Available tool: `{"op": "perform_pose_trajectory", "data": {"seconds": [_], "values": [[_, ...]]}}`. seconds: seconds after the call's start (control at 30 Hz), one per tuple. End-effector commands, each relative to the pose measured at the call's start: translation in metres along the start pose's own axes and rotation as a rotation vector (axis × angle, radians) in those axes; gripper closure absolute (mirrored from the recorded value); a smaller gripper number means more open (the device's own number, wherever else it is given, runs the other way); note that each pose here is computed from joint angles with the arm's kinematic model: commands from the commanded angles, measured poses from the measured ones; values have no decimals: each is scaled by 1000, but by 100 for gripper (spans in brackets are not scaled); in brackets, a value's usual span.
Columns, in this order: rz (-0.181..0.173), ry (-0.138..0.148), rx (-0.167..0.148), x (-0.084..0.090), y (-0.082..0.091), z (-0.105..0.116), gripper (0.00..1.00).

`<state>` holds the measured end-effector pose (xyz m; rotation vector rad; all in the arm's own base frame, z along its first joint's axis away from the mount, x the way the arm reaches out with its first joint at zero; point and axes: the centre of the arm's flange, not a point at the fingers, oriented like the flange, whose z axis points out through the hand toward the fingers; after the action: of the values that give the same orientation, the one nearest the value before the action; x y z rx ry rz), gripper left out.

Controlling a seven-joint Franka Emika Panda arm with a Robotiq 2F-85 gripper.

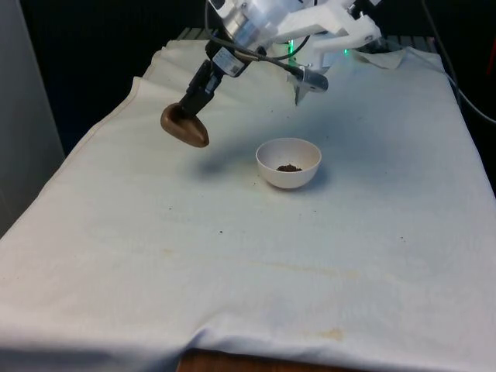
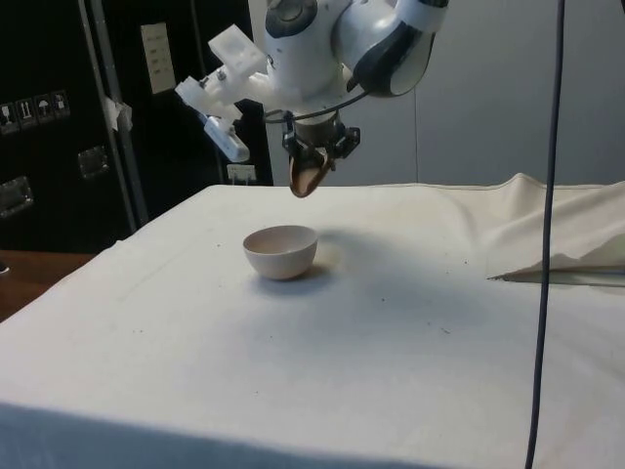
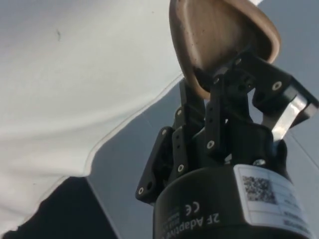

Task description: Pour the coffee beans from the cup into the bowl.

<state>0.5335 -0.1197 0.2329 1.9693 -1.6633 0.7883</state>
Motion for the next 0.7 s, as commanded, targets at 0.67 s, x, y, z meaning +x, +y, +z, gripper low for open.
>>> {"op": "perform_pose_trajectory", "data": {"seconds": [0.67], "values": [[44, -127, -56, -3, 2, 3, 94]]}}
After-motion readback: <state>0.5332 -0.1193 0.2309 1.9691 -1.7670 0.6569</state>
